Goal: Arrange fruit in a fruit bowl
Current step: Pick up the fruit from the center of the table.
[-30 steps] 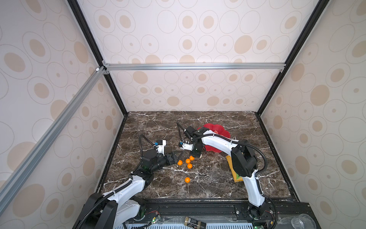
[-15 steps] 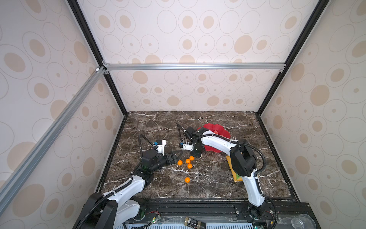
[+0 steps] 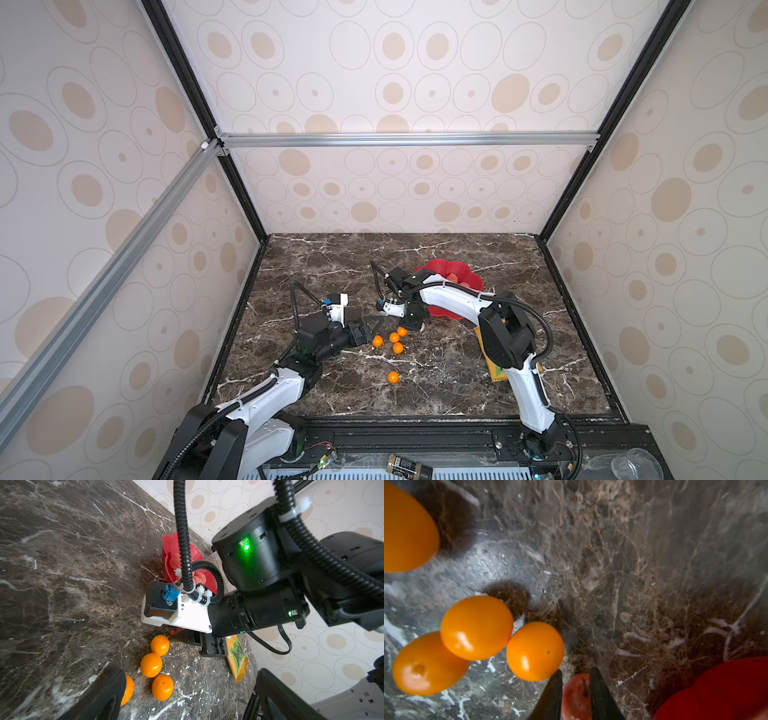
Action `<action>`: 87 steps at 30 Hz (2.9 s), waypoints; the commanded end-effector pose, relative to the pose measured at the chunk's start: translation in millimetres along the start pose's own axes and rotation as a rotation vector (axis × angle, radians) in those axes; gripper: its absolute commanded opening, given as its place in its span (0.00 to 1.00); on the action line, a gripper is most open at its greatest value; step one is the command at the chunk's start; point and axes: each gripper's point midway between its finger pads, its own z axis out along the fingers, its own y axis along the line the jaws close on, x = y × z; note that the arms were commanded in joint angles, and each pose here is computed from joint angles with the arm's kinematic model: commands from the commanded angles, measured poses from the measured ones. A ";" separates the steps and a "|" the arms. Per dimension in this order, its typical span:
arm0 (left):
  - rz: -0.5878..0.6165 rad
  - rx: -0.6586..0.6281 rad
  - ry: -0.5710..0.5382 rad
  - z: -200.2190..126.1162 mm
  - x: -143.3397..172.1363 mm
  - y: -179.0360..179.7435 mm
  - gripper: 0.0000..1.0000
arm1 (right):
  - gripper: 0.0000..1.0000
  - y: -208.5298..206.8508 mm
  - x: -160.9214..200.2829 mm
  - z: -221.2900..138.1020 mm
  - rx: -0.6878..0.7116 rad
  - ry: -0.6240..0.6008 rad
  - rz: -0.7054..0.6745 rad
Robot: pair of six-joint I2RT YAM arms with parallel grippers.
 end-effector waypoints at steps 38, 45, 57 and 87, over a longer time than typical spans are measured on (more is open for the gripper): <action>0.005 0.027 -0.021 0.0 -8.7 -6.2 0.99 | 0.05 -2.7 -1.0 6.8 0.021 0.028 -0.019; 0.004 0.026 -0.019 -0.7 -7.2 -5.5 0.99 | 0.02 -2.4 -0.3 7.8 0.021 0.031 -0.019; 0.029 0.046 -0.023 -2.0 -10.4 -12.3 0.99 | 0.00 -1.6 0.5 1.7 0.019 0.023 -0.009; 0.193 0.069 0.003 54.6 -38.2 -44.4 0.99 | 0.00 -39.9 11.0 -79.4 -0.035 -0.378 0.482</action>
